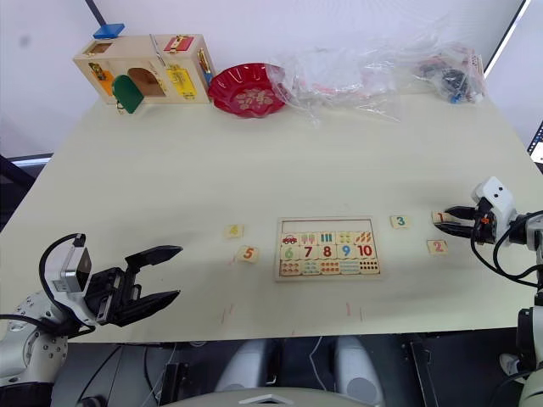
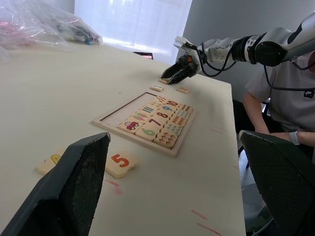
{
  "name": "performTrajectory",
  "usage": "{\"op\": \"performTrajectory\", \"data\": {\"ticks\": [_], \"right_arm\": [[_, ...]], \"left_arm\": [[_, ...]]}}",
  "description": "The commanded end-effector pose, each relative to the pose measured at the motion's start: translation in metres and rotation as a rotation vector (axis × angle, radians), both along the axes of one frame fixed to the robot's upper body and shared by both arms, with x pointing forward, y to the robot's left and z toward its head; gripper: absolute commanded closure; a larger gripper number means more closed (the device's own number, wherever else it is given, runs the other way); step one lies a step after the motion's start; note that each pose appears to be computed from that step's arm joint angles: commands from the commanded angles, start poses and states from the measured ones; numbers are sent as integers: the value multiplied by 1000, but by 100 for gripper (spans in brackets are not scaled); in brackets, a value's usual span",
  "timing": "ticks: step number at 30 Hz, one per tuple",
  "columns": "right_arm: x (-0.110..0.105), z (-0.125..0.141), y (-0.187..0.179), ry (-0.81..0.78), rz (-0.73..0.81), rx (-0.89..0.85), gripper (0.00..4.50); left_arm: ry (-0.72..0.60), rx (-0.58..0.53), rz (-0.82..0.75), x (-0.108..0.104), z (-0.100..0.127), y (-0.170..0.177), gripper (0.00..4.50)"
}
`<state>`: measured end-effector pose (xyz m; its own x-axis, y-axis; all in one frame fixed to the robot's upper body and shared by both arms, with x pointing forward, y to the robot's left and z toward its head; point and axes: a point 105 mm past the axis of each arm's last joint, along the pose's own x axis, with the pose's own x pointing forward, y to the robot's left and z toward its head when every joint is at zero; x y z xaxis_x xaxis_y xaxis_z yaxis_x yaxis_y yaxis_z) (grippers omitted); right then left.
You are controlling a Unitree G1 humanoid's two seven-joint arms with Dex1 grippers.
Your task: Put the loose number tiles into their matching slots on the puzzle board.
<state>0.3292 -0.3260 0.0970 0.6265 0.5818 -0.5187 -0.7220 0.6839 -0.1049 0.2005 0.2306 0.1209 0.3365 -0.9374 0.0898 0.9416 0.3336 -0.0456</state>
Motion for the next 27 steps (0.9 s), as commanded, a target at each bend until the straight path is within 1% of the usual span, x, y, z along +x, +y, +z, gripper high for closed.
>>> {"op": "performTrajectory", "data": {"ticks": [1, 7, 8, 9, 18, 22, 27], "right_arm": [[-3, -2, -2, 10, 10, -24, 180], [-3, -1, -2, 7, 11, -23, 180], [-3, -1, -1, 6, 12, -23, 232], [-2, -1, -1, 4, 13, -25, 257], [-1, 4, 0, -30, 29, -41, 257], [-2, 16, 4, -72, 67, -41, 257], [-8, 34, 15, -121, 129, -34, 257]], "left_arm": [[-28, 3, -3, -2, 6, -2, 0], [-30, 0, -2, -2, 6, -4, 0], [-30, -1, -3, -2, 6, -5, 0], [-30, -1, -3, -2, 6, -5, 0], [-33, -2, -2, 0, 7, -9, 0], [-35, -2, 1, 0, 9, -9, 0], [-34, 0, 6, 0, 8, -8, 0]]}}
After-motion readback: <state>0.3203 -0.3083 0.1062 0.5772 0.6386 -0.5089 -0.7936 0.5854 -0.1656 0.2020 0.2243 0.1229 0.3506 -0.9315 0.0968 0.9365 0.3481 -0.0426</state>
